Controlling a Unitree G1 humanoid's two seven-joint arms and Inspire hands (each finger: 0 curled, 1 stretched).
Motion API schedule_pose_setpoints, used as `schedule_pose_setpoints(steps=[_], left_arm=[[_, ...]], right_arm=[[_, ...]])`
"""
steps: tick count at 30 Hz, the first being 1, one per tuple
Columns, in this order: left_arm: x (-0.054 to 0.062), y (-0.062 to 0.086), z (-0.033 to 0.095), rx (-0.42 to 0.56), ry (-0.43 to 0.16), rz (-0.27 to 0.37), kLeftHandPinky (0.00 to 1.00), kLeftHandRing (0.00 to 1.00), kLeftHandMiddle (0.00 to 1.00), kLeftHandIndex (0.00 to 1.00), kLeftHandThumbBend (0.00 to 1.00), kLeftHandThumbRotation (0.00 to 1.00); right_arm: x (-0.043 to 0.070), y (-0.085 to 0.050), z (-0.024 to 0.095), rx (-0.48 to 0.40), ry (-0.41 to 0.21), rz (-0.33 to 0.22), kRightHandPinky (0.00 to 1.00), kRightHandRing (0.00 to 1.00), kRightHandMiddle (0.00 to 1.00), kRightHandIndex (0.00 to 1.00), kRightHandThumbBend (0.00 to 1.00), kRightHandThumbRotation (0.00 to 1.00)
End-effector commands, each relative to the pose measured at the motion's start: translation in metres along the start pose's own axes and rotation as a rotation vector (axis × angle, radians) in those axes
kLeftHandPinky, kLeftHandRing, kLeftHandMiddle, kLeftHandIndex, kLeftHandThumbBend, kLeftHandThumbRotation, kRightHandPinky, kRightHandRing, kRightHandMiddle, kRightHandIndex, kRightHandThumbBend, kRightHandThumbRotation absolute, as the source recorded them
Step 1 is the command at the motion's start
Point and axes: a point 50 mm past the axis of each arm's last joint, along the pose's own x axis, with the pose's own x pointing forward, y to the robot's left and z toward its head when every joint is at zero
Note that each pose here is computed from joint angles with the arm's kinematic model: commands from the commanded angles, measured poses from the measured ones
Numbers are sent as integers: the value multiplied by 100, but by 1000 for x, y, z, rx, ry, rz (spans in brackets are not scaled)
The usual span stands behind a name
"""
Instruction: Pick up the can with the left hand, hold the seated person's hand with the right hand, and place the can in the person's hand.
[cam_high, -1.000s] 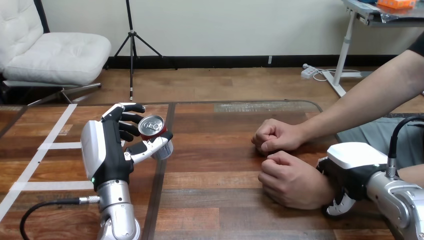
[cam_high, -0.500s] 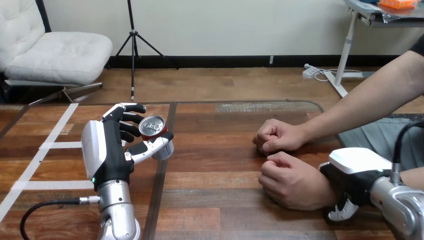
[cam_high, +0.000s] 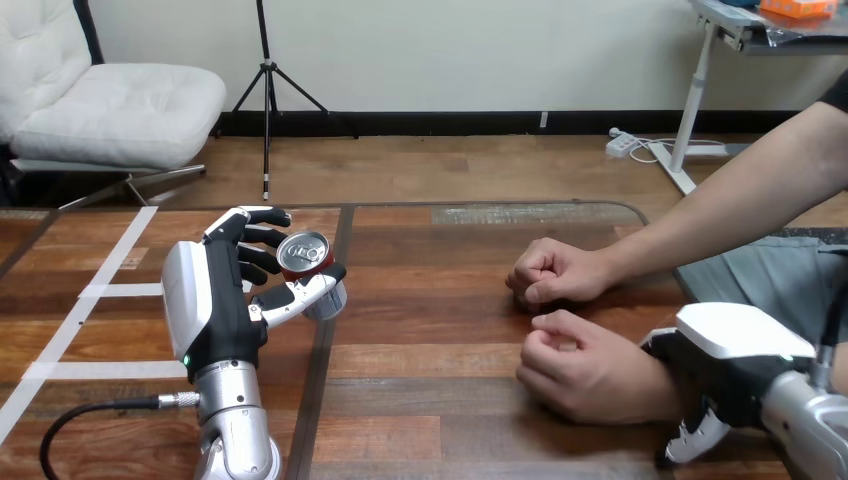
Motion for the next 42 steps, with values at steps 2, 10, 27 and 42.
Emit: schedule_pose_setpoints(steps=[2, 10, 27, 42], left_arm=[[21, 6, 23, -63, -102, 54, 40, 44, 50, 57, 68, 0], [21, 6, 23, -59, -100, 51, 41, 44, 50, 57, 68, 0], [21, 5, 23, -58, -101, 52, 39, 44, 50, 57, 69, 0], [22, 6, 23, -57, -99, 52, 39, 44, 50, 57, 68, 0]], right_arm=[[-10, -1, -8, -6, 35, -9, 62, 82, 84, 81, 80, 6], [-13, 3, -9, -35, 63, -2, 63, 82, 84, 82, 78, 6], [-8, 7, -17, -89, 121, 18, 60, 81, 84, 81, 76, 1], [-3, 13, -28, -160, 171, 1, 48, 72, 77, 76, 71, 0]])
